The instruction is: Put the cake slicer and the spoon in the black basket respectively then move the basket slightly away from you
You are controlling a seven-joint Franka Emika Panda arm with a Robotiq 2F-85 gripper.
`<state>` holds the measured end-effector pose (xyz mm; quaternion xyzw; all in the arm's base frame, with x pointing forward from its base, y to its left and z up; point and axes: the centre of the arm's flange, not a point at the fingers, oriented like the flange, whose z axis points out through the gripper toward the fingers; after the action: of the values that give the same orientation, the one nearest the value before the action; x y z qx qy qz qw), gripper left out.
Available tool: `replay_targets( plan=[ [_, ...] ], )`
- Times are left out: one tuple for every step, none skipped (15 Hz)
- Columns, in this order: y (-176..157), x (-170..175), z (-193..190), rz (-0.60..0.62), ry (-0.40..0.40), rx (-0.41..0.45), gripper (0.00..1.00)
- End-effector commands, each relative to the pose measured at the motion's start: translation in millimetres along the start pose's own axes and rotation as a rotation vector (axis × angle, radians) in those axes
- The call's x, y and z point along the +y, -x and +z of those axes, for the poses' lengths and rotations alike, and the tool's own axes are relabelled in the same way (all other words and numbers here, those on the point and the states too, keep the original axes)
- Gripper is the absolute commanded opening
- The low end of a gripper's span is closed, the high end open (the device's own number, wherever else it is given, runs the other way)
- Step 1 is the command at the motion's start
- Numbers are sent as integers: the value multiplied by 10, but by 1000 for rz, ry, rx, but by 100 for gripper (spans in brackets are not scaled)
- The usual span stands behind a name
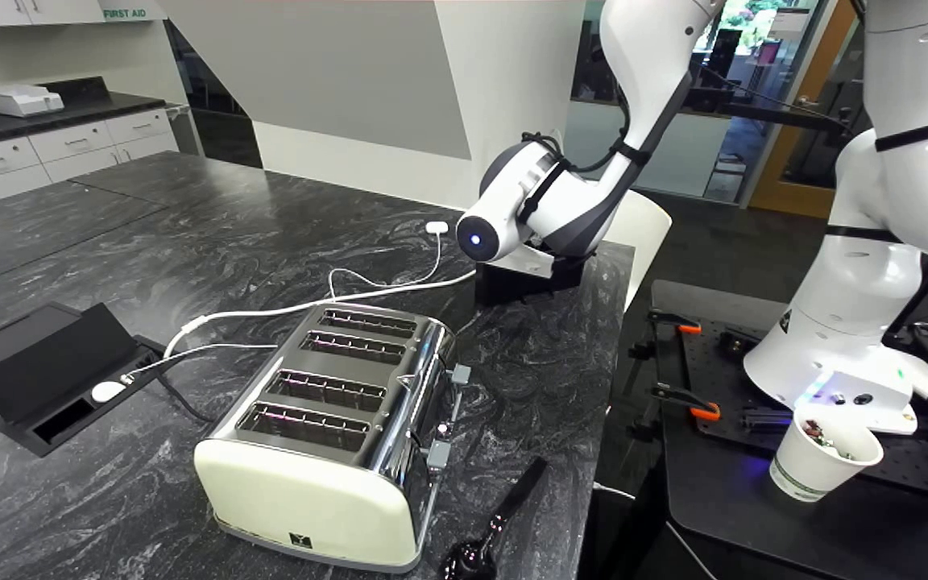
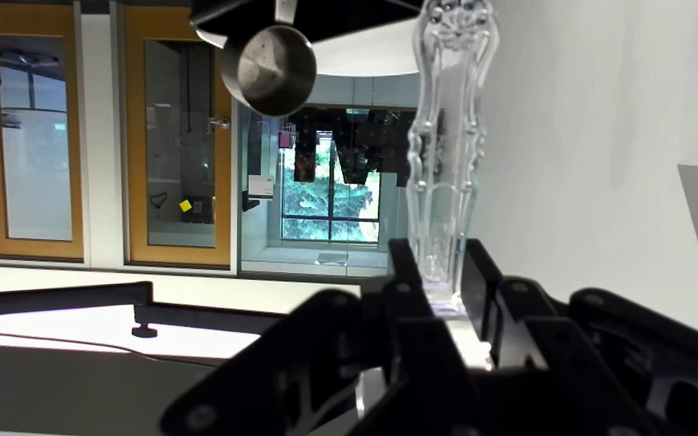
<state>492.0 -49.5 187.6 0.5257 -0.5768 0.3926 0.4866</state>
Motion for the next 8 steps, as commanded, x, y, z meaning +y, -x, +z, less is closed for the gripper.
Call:
replay_targets(
  plan=[
    [118,6,31,-20,16,-11,6],
    [160,8,32,-28,14,-14,6],
    [206,5,26,-33,12,-18,6],
    [243,6,20,-39,7,-26,6],
    [282,3,6,-43,2,-33,6],
    [311,1,-5,-45,-3,-41,6],
    [337,-4,-19,-41,-7,-50,6],
    [353,-10,-33,-38,-8,-57,6]
  ],
)
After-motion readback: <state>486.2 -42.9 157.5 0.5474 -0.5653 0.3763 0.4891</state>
